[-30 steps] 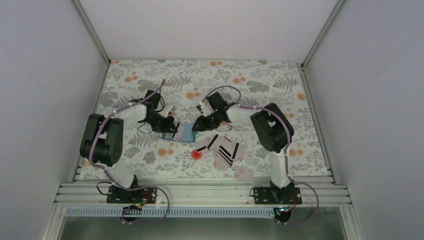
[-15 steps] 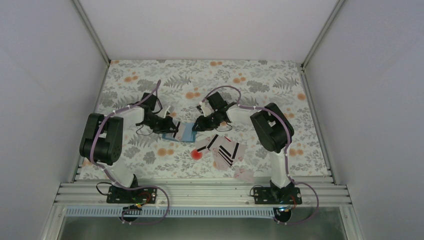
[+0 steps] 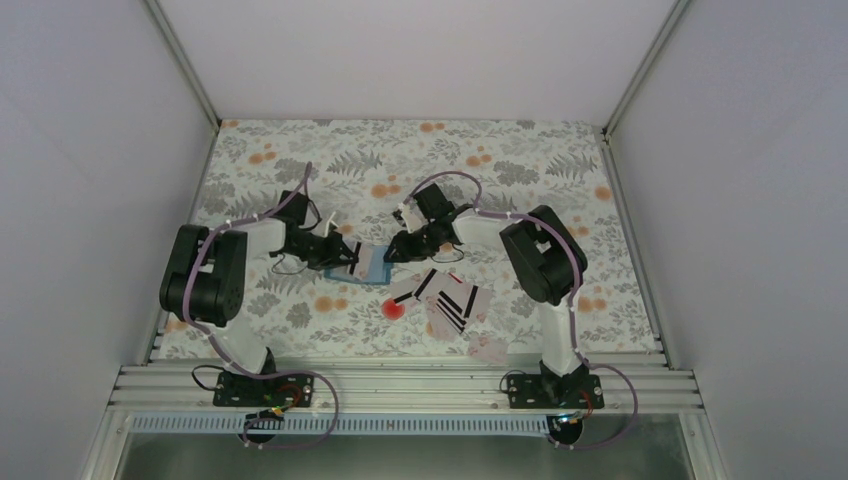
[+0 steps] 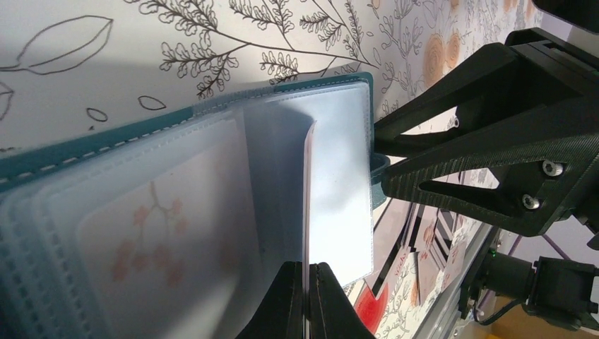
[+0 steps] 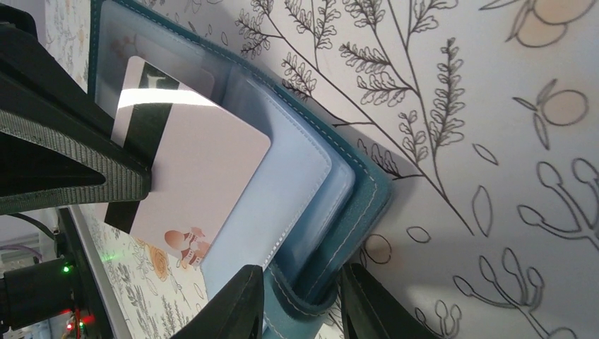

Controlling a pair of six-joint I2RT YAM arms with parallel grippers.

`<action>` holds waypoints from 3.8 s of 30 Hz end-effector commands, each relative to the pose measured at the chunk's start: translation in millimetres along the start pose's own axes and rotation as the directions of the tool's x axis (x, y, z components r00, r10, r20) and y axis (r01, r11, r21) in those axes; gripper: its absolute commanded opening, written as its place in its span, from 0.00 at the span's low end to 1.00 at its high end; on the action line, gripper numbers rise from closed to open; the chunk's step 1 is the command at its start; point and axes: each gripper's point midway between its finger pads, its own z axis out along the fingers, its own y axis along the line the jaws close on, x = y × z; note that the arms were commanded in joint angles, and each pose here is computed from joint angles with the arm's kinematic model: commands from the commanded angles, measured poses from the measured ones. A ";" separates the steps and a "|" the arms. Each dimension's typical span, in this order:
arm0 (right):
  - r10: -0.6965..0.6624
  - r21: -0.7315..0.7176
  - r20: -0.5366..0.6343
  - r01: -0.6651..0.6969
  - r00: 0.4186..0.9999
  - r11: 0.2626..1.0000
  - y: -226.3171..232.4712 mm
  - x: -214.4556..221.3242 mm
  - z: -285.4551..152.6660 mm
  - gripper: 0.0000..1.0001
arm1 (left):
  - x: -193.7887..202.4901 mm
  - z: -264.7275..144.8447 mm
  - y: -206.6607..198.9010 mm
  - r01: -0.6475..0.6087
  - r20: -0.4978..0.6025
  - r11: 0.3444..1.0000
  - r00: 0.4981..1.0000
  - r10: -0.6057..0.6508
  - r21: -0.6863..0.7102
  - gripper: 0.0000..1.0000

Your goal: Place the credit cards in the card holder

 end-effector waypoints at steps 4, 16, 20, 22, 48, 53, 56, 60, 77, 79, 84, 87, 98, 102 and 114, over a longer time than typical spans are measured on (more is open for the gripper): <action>0.150 0.175 -0.173 -0.120 0.973 0.977 -57.9 63.9 31.7 0.29 | -7.1 -28.5 -8.5 -0.022 0.057 0.999 0.998 0.024 -0.028 0.02; 0.161 0.203 -0.195 -0.121 0.967 0.972 -65.6 68.6 34.5 0.29 | -1.4 -48.7 2.9 -0.035 0.053 0.992 0.998 0.042 -0.122 0.02; 0.168 0.211 -0.201 -0.125 0.965 0.969 -68.0 70.5 35.5 0.29 | 1.8 -47.7 16.5 -0.025 0.034 0.986 0.999 0.031 -0.166 0.02; 0.173 0.215 -0.203 -0.128 0.964 0.968 -69.0 71.2 35.9 0.29 | 1.5 -46.2 17.6 -0.028 0.028 0.986 0.999 0.033 -0.162 0.02; 0.189 0.221 -0.216 -0.141 0.958 0.965 -74.9 70.4 44.1 0.29 | 8.2 -23.4 28.9 -0.005 -0.020 0.995 1.000 0.003 -0.095 0.02; 0.186 0.221 -0.220 -0.137 0.958 0.966 -75.4 71.4 44.3 0.29 | 9.4 -20.9 32.7 0.004 -0.028 0.995 1.000 -0.007 -0.103 0.02; 0.184 0.222 -0.222 -0.134 0.958 0.966 -75.4 72.2 44.2 0.29 | 10.8 -20.0 34.5 0.009 -0.034 0.994 0.999 -0.013 -0.110 0.02; 0.180 0.219 -0.220 -0.131 0.959 0.967 -75.3 71.3 44.2 0.29 | 11.6 -18.2 33.2 0.005 -0.040 0.994 0.999 -0.010 -0.107 0.02; 0.179 0.217 -0.224 -0.130 0.958 0.968 -76.4 72.8 45.7 0.29 | 6.4 -12.2 28.1 0.026 -0.030 0.997 0.999 -0.028 -0.068 0.02; 0.178 0.217 -0.225 -0.129 0.958 0.968 -76.6 73.1 45.6 0.29 | 5.8 -11.9 27.2 0.045 -0.024 0.997 0.999 -0.046 -0.061 0.02; 0.178 0.218 -0.226 -0.128 0.958 0.968 -76.7 74.0 45.3 0.29 | 4.2 -14.1 24.5 0.116 0.002 0.993 0.993 -0.116 -0.039 0.02; 0.177 0.217 -0.226 -0.127 0.958 0.968 -76.6 74.0 45.3 0.29 | 3.9 -14.6 29.1 0.130 0.008 0.990 0.991 -0.130 -0.060 0.02; 0.170 0.218 -0.228 -0.120 0.959 0.969 -76.6 74.3 44.5 0.29 | 4.7 -12.0 37.1 0.174 0.033 0.982 0.985 -0.172 -0.077 0.02; 0.171 0.221 -0.229 -0.120 0.958 0.968 -77.0 75.3 43.9 0.29 | 0.8 -14.1 37.6 0.198 0.054 0.977 0.979 -0.194 -0.082 0.02; 0.173 0.221 -0.227 -0.122 0.958 0.968 -77.0 76.8 43.1 0.29 | 8.6 -18.6 46.6 0.231 0.088 0.964 0.971 -0.221 -0.132 0.02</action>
